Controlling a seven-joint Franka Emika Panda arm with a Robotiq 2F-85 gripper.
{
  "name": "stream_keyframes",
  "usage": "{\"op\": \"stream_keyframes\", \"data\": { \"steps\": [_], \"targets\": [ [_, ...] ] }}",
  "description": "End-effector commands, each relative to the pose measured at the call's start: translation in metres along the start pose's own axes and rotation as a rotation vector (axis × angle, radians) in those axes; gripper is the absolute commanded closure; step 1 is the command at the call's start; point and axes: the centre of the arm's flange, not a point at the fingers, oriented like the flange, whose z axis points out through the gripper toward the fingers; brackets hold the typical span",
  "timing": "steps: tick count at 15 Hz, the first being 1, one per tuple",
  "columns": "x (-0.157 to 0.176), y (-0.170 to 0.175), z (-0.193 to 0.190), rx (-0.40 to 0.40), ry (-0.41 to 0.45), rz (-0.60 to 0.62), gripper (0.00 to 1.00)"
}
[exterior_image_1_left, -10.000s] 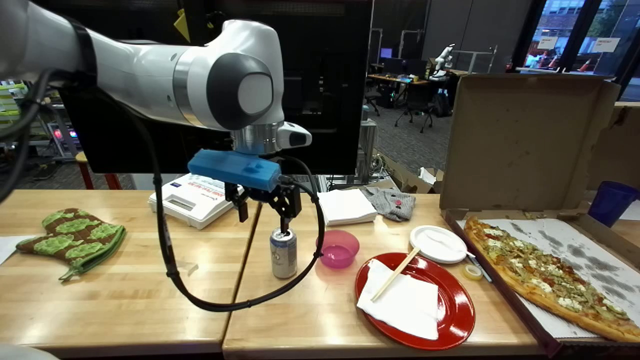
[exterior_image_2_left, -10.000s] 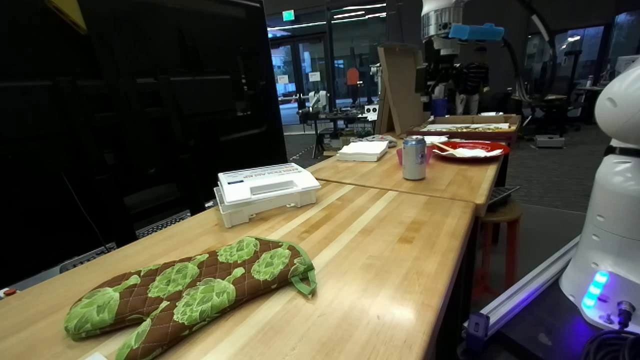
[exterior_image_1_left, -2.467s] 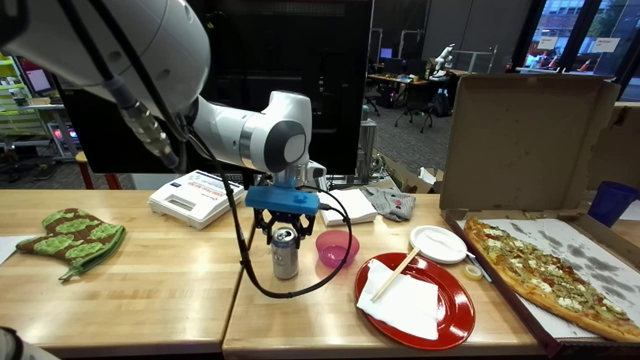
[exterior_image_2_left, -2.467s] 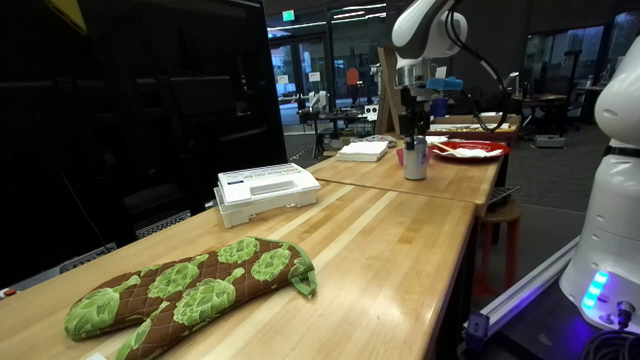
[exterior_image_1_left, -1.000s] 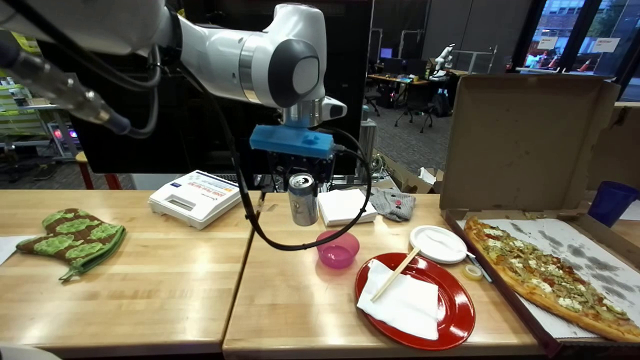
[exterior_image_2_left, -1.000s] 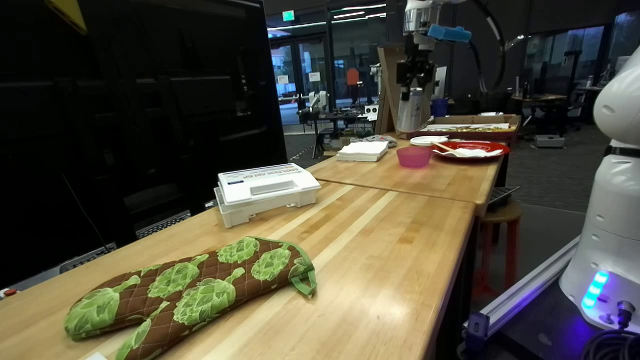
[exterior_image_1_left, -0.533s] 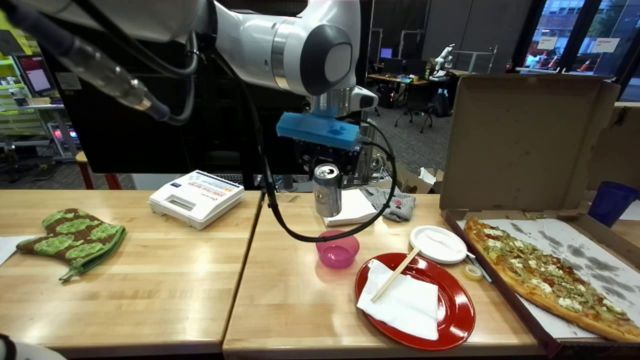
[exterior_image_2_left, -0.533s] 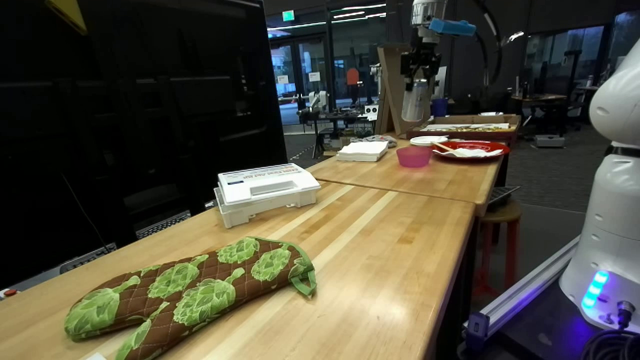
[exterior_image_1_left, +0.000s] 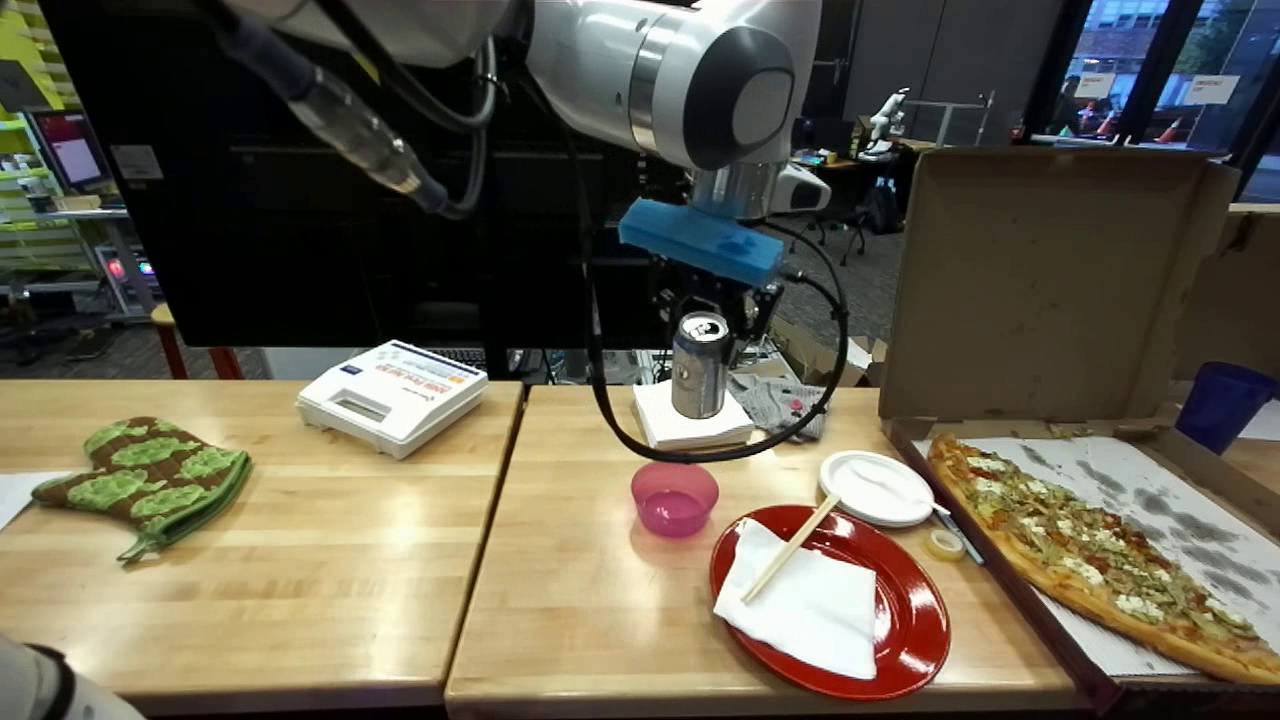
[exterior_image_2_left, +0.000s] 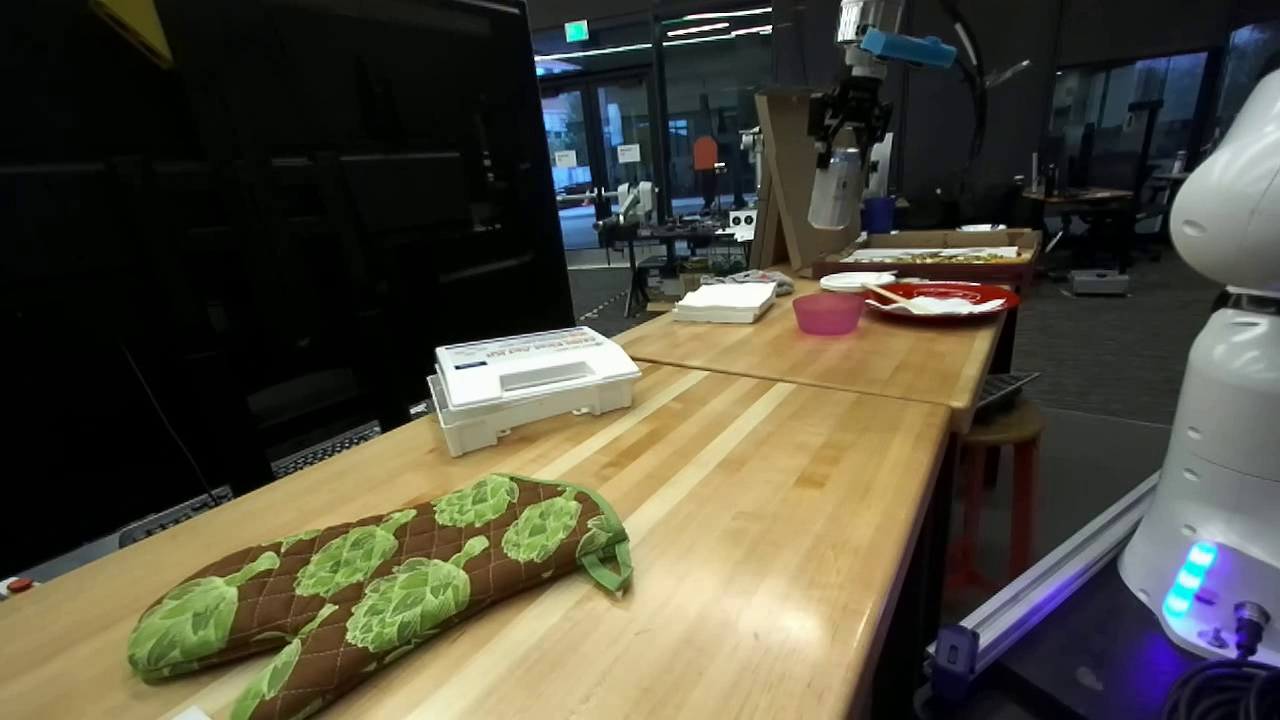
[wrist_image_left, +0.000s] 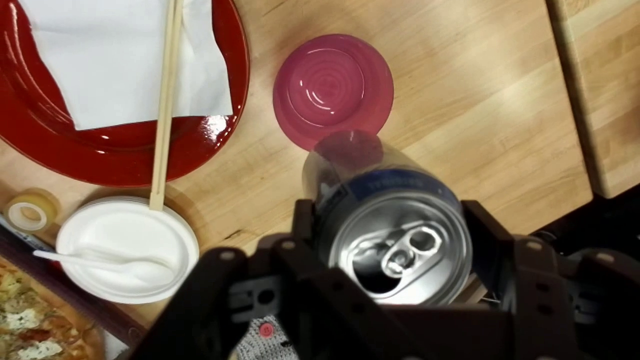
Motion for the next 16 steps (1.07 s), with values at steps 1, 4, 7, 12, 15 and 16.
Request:
{"op": "stream_keyframes", "data": {
  "steps": [1,4,7,12,15,16],
  "targets": [
    [0.027,0.014,-0.013,0.035,-0.015,0.063,0.54],
    [0.04,0.024,-0.016,0.052,-0.015,0.097,0.54],
    [0.052,0.03,-0.016,0.065,-0.022,0.128,0.54],
    [0.066,0.041,-0.012,0.072,-0.031,0.171,0.54],
    [0.074,0.045,-0.006,0.059,-0.036,0.189,0.54],
    [0.077,0.045,-0.003,0.057,-0.039,0.193,0.54]
  ]
}}
